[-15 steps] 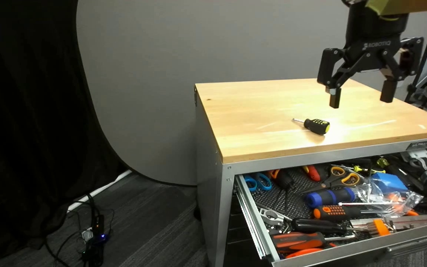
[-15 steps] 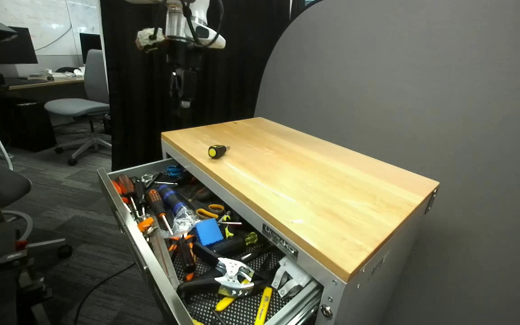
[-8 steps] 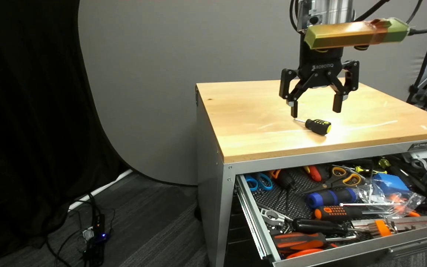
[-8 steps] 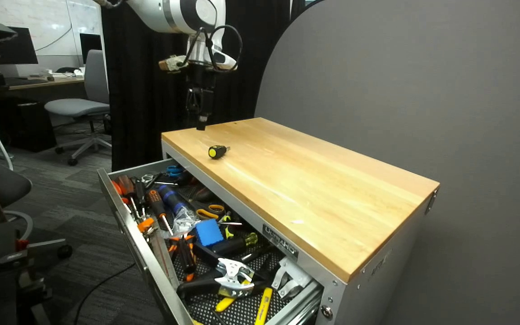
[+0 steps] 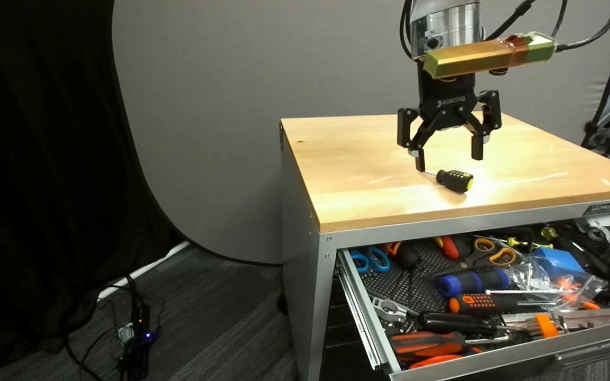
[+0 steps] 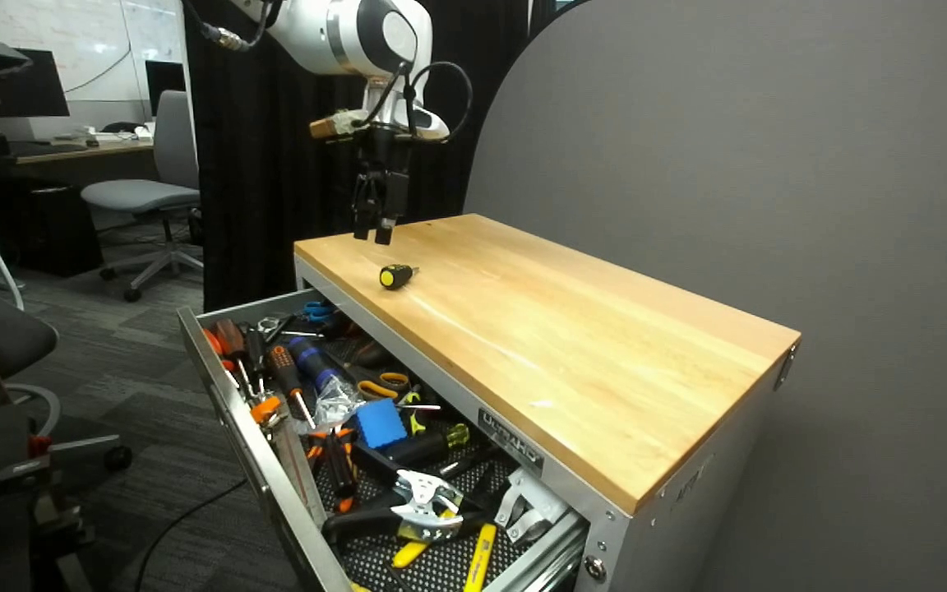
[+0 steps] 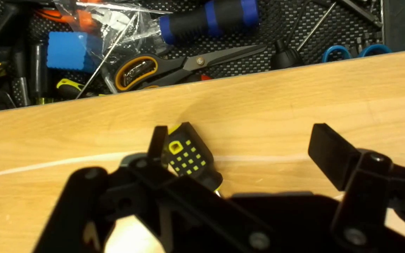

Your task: Put the screwdriver in the drawer and close it

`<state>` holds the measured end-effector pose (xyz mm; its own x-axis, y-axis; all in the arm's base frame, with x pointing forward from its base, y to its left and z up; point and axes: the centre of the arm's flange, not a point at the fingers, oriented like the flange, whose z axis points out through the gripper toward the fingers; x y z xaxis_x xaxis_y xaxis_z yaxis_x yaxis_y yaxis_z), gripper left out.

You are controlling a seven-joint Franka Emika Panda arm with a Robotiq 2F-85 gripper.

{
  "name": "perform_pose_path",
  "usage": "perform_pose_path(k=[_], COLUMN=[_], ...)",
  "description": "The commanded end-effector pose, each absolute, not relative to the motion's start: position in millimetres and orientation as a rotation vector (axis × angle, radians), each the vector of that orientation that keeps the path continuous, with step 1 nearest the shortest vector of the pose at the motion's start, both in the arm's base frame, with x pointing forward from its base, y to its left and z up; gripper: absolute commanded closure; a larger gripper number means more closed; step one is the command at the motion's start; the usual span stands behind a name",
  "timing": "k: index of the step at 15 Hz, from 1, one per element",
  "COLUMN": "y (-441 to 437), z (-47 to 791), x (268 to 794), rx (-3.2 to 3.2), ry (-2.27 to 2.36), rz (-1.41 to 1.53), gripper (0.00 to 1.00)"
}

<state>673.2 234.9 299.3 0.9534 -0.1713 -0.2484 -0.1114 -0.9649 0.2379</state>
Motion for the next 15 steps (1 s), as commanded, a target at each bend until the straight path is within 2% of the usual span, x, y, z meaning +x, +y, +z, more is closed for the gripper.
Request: perform_pose_path(k=[1, 4, 5, 15], y=[233, 230, 221, 219], z=[302, 299, 291, 280], x=[710, 714, 688, 715], rx=[2.858, 2.865, 2.86, 2.856], ry=[-0.174, -0.201, -0.196, -0.179], rz=[-0.442, -0.452, -0.438, -0.399], gripper=[0.0, 0.0, 0.0, 0.0])
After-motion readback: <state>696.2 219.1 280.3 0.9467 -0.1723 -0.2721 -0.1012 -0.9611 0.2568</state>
